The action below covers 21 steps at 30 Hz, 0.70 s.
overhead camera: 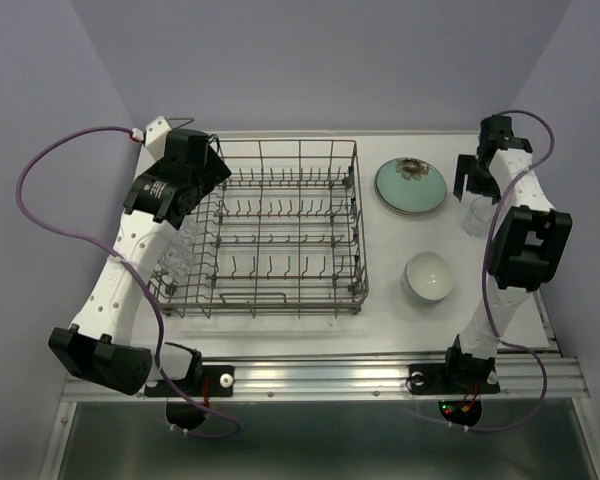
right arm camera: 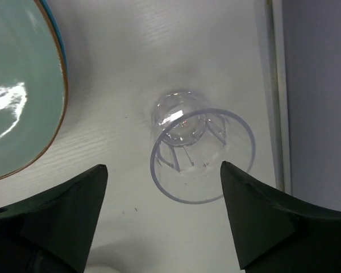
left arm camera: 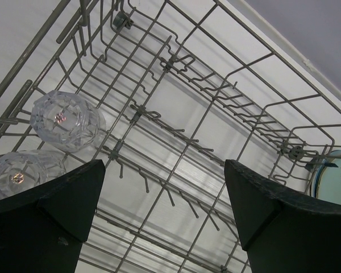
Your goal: Unload the mixed dishes from the dish rack
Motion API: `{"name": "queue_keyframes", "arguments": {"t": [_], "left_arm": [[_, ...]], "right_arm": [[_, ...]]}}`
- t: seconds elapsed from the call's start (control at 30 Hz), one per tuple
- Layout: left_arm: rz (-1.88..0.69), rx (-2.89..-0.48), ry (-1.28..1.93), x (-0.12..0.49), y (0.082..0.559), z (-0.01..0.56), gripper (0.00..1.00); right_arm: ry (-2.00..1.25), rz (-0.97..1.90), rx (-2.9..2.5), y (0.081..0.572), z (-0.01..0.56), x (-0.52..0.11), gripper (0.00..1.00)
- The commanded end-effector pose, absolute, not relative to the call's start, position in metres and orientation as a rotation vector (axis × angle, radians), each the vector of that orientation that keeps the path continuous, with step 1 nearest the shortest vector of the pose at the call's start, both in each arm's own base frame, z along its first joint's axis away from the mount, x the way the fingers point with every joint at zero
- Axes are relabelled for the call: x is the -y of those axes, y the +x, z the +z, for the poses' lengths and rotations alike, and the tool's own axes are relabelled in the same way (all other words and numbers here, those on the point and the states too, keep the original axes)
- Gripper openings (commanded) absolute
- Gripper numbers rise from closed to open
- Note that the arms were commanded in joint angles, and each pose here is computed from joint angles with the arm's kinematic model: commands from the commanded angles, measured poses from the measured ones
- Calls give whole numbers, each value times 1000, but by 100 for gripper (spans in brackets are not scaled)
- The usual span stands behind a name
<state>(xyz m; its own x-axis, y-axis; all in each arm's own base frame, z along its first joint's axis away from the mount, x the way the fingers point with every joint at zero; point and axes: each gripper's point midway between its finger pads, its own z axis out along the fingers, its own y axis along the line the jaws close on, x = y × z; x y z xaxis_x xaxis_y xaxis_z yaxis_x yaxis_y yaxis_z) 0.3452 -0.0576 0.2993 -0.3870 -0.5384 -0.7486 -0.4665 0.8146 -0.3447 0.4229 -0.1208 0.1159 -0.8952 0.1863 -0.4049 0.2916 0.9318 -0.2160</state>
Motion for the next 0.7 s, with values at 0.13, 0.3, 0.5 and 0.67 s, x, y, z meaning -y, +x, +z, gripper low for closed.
{"name": "queue_keyframes", "arguments": {"t": [0.13,0.3,0.5,0.67], "left_arm": [[27,-2082,-723,45,343,293,99],[117,-2131,-756,38,341,271,99],[213,-2154,-797,28,336,254,99],[246,-2159,-815,24,331,249,99]], "right_arm": [[361,-256,-2309,433,245,94,100],[177,72,-2105,436,300,-13,100],[-11,405,-2059,420,298,-143,100],[75,355,-2121,426,262,-163,100]]}}
